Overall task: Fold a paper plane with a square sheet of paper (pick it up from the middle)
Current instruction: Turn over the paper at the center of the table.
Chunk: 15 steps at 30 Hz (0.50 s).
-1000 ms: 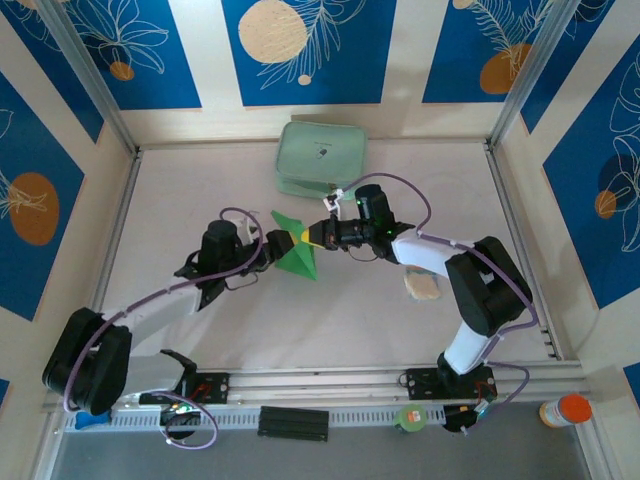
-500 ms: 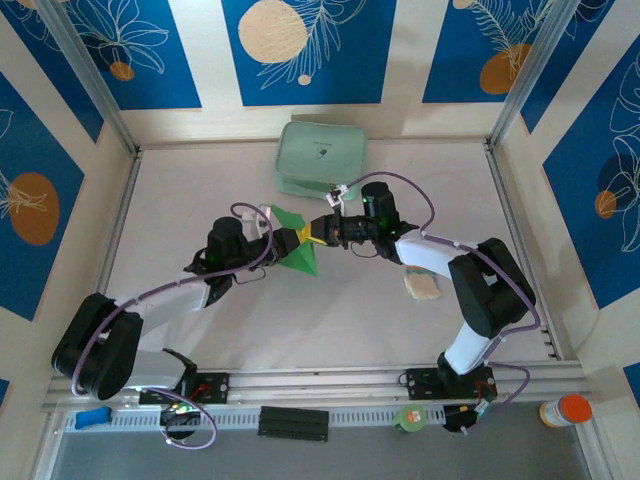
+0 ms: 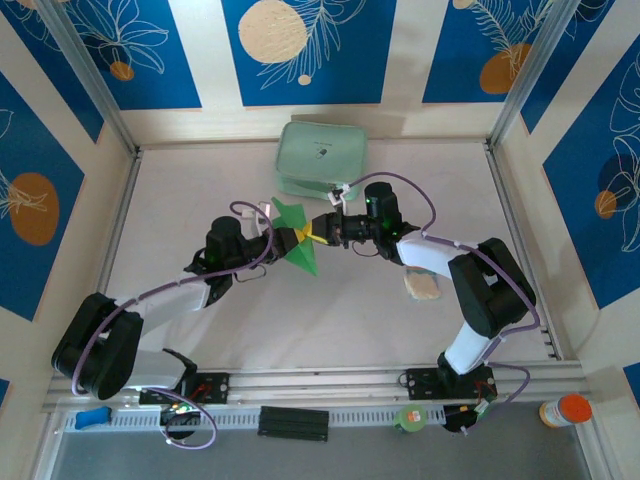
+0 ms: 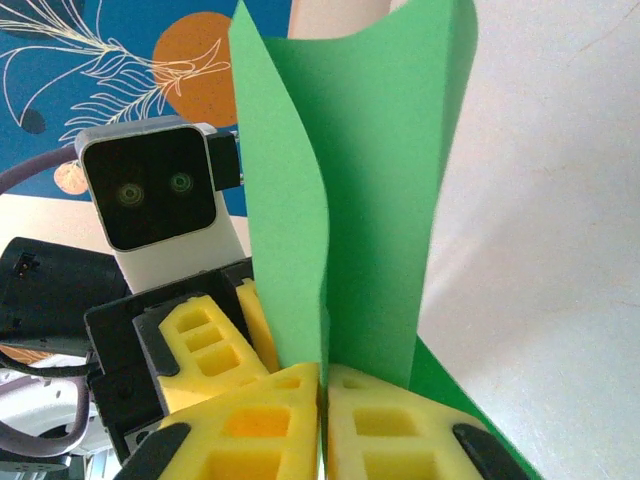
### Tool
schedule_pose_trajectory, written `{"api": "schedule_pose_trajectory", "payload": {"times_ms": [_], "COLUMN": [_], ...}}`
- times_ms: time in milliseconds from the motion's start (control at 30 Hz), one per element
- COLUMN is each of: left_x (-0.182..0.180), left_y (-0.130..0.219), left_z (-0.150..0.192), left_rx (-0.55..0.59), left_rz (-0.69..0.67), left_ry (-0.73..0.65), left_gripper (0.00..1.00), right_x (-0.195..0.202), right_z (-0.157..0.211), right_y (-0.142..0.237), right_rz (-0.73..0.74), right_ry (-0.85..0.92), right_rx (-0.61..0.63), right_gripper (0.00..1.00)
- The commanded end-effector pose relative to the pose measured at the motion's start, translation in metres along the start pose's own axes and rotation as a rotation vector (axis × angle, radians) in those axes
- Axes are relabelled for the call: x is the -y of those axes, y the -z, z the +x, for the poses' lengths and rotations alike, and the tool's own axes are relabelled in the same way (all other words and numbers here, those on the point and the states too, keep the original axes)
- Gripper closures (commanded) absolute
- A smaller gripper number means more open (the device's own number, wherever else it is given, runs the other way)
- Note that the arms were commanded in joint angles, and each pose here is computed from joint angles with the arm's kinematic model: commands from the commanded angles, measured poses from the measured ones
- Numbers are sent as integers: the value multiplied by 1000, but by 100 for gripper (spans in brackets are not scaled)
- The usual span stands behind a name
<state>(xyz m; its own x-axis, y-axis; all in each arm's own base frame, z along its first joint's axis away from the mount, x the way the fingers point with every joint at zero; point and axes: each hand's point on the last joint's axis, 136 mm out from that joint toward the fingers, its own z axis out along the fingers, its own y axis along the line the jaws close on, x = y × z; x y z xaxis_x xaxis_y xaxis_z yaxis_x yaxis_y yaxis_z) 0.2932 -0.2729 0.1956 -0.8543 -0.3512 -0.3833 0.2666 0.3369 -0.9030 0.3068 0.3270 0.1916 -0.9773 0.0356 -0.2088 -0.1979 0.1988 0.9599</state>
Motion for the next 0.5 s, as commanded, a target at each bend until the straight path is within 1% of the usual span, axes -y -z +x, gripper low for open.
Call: {"api": "schedule_pose_trajectory", "payload": {"times_ms": [0, 167, 233, 400, 467], "left_x": [8, 6, 4, -6, -15], "left_y": [-1, 0, 1, 7, 12], "left_z": [-4, -4, -4, -3, -3], "left_rx": [13, 13, 9, -5, -20], "left_rz": [25, -1, -24, -112, -193], "left_ry": [-35, -50, -58, -99, -131], "left_gripper": [88, 93, 94, 94, 94], "right_x": [0, 1, 5, 20, 27], "right_z": [5, 1, -1, -12, -15], "right_y": [5, 11, 18, 46, 61], "right_rz": [-12, 7, 39, 198, 287], "right_ry": [-9, -1, 4, 46, 76], "right_rx": [-12, 18, 48, 167, 222], "right_gripper": [87, 81, 76, 62, 57]}}
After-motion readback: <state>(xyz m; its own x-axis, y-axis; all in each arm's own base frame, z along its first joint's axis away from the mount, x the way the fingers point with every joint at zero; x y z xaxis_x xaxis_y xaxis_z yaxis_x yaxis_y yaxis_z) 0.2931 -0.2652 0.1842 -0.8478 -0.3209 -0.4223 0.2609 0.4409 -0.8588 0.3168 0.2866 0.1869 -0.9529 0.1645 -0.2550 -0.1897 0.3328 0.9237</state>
